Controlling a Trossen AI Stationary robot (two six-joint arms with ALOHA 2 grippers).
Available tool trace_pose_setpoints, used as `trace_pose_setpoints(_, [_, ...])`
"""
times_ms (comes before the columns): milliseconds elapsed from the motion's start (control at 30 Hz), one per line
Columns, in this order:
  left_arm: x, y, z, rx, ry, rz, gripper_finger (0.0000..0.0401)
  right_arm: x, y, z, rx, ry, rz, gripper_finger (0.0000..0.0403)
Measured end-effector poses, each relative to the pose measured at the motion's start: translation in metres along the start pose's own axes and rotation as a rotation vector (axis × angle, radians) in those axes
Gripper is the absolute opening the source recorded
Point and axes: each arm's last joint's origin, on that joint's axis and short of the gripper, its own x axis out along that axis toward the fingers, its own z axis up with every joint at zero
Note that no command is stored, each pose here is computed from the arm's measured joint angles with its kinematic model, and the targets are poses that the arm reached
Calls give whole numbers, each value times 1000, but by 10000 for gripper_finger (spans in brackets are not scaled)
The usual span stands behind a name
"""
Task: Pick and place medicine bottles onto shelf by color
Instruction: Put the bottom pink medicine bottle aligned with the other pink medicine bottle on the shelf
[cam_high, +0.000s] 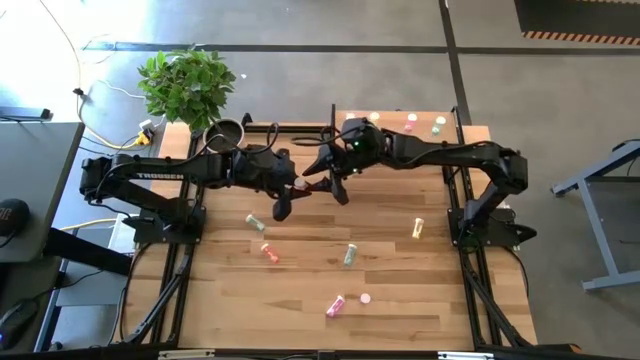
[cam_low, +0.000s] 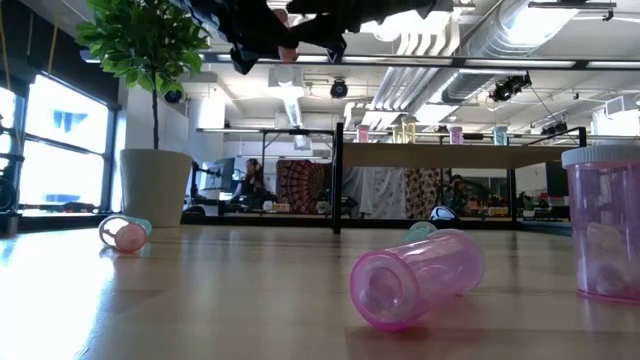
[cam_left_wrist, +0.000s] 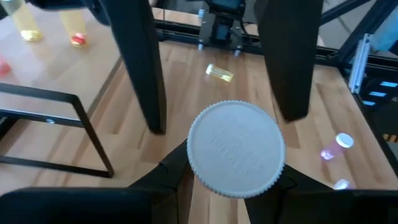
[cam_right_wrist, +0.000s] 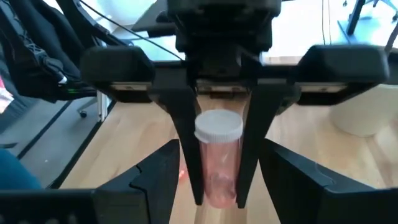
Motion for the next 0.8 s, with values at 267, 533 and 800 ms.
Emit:
trace_pose_setpoints(267, [0,-2,-2,-18,25,-56,99,5,13,5,1,-40,-16,209])
trace_pose_setpoints(533, [-1,-4,-15,-47,164,-129,99,9,22,3,81,-16,-25,209])
trace_pose_setpoints(800, [10,-16,-29,23,287,-214,99,19,22,-13,252,100,-43,209])
